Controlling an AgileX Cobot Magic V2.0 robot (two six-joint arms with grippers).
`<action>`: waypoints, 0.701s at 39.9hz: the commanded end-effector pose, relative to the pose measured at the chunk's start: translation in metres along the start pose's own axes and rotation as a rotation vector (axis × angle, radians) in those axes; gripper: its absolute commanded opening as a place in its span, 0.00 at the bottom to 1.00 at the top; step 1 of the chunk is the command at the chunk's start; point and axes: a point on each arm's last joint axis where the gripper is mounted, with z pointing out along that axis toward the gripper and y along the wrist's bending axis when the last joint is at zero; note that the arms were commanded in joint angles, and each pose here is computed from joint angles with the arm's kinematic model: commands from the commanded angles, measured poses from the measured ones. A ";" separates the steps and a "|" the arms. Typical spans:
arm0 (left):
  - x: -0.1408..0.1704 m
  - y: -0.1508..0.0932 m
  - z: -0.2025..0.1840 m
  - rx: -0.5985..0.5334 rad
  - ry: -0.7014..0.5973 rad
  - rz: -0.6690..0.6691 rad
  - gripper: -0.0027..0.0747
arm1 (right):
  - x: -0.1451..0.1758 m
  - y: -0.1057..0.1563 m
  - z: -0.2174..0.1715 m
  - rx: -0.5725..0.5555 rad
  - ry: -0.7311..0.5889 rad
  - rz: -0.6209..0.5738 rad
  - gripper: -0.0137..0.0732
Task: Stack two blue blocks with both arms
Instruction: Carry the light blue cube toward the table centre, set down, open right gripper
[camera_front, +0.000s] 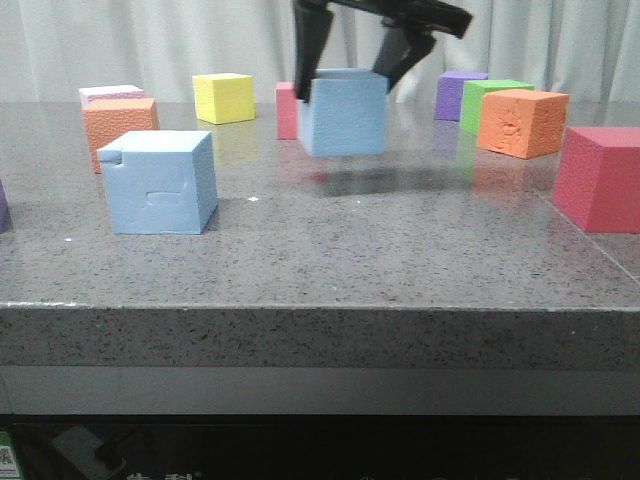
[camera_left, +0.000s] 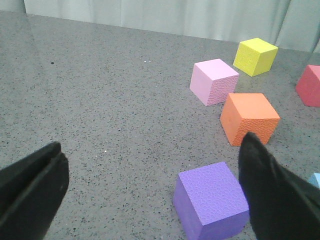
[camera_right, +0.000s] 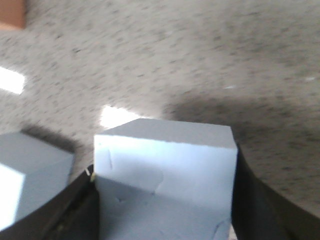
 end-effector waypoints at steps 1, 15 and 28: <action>-0.019 -0.001 -0.004 0.010 -0.115 -0.004 0.90 | 0.007 0.014 -0.037 -0.014 -0.034 -0.050 0.54; -0.019 -0.001 -0.004 0.010 -0.115 -0.004 0.90 | 0.017 0.008 -0.019 0.041 0.040 -0.051 0.49; -0.019 -0.001 -0.004 0.010 -0.115 -0.004 0.90 | 0.018 0.007 -0.015 0.038 0.047 -0.046 0.71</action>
